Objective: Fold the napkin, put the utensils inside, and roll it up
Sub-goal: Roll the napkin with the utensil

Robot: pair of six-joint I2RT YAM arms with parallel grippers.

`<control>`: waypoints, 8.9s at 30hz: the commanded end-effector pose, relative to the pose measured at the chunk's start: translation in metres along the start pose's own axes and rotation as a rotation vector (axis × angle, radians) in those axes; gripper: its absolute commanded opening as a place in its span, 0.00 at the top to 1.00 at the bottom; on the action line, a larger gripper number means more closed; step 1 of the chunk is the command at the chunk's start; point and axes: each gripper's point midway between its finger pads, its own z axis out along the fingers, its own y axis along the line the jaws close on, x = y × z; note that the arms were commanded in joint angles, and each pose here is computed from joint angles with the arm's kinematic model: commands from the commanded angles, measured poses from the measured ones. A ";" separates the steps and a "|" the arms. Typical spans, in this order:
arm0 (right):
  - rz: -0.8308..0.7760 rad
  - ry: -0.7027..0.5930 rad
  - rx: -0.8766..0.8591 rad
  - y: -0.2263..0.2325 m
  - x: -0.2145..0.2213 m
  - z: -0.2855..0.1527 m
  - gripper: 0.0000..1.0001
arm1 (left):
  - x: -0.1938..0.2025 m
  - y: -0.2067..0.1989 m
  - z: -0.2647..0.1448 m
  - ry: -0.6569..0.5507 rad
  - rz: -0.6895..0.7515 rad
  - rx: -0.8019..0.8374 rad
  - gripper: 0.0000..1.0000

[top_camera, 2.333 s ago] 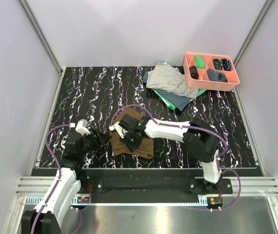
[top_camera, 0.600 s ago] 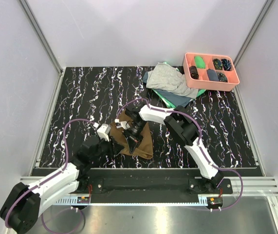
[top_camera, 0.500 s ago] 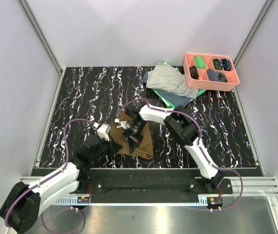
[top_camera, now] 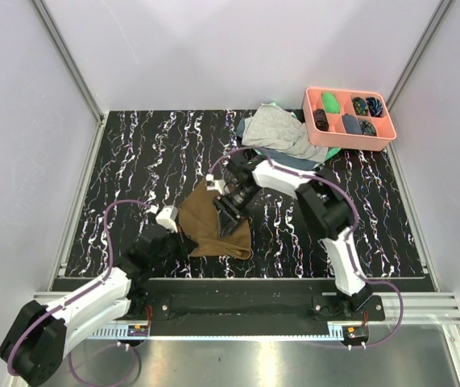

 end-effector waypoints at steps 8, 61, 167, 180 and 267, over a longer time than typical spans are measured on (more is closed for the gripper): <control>-0.326 -0.470 0.442 0.015 -0.023 -0.068 0.13 | -0.021 -0.005 0.000 -0.005 -0.126 -0.035 1.00; -0.528 -0.123 0.773 0.002 0.041 0.037 1.00 | -0.051 0.000 -0.001 0.003 -0.185 0.037 0.40; -0.068 -0.215 0.545 0.015 0.072 -0.015 0.36 | -0.005 -0.021 0.014 0.427 -0.294 0.087 1.00; 0.006 -0.177 0.583 -0.012 0.084 -0.021 0.36 | -0.003 -0.019 0.015 0.434 -0.293 0.074 1.00; 0.008 0.034 -0.071 -0.001 0.018 0.071 0.82 | -0.038 -0.009 0.001 0.004 -0.162 0.106 0.37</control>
